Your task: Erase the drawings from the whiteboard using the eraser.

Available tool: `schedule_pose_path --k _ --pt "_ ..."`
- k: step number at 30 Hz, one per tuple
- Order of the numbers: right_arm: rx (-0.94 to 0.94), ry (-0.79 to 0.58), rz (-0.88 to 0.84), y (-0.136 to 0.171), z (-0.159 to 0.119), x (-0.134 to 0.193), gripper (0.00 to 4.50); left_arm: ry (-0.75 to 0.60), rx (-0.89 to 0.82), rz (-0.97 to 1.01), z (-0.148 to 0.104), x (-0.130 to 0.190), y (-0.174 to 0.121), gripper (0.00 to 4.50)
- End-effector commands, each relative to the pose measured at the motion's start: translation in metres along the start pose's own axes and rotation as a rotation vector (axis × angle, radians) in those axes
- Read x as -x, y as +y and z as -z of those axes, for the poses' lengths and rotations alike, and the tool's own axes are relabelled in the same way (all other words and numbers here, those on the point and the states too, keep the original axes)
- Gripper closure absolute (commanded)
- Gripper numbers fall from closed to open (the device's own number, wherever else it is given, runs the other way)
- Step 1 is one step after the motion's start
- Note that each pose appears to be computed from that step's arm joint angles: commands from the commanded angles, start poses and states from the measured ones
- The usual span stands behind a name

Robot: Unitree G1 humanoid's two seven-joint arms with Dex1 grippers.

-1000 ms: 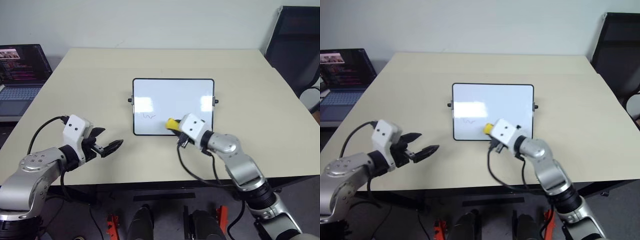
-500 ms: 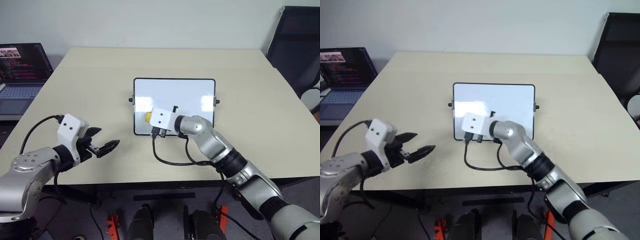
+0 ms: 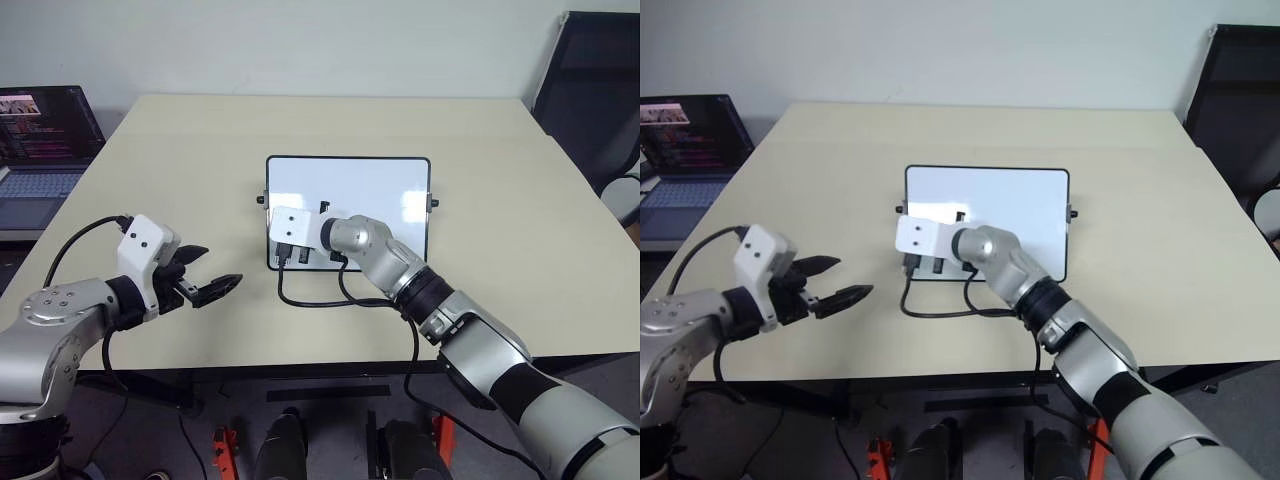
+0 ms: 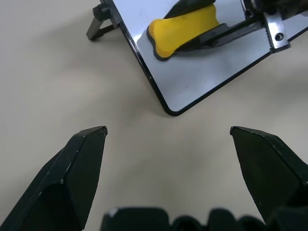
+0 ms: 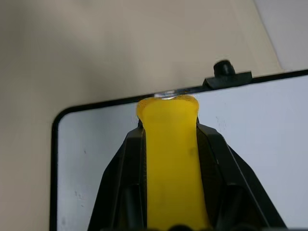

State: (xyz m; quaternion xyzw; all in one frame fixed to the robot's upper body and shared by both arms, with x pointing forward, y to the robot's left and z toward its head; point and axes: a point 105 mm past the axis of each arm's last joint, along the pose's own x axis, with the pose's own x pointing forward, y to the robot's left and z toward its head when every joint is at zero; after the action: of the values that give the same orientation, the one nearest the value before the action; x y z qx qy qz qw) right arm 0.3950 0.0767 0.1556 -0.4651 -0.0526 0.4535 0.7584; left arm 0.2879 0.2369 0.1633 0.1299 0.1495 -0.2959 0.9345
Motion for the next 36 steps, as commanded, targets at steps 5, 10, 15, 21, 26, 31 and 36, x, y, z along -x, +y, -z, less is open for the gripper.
schedule_pose_path --k 5,10,15,21,26,31,36 --pt "0.017 0.069 -0.013 -0.006 0.024 0.004 3.43 -0.023 -0.048 0.001 -0.009 0.003 -0.002 0.0" --pt "0.037 0.072 0.074 -0.022 0.026 0.006 3.43 -0.025 -0.048 0.003 -0.009 0.003 -0.002 0.0" --pt "0.069 0.153 -0.159 0.019 0.056 0.012 3.43 -0.028 -0.047 0.006 -0.01 0.002 -0.001 0.0" --pt "0.061 0.102 0.091 -0.027 0.04 0.015 3.43 -0.028 -0.048 0.012 -0.01 0.0 -0.001 0.0" --pt "0.111 0.16 -0.066 0.003 0.057 0.013 3.43 -0.031 -0.05 0.018 -0.011 -0.002 -0.001 0.0" --pt "0.126 0.148 0.009 -0.005 0.056 0.016 3.43 -0.031 -0.048 0.021 -0.01 -0.003 -0.002 0.0" --pt "0.103 0.094 0.137 -0.028 0.04 0.012 3.44 -0.032 -0.049 0.029 -0.011 -0.006 -0.003 0.0"
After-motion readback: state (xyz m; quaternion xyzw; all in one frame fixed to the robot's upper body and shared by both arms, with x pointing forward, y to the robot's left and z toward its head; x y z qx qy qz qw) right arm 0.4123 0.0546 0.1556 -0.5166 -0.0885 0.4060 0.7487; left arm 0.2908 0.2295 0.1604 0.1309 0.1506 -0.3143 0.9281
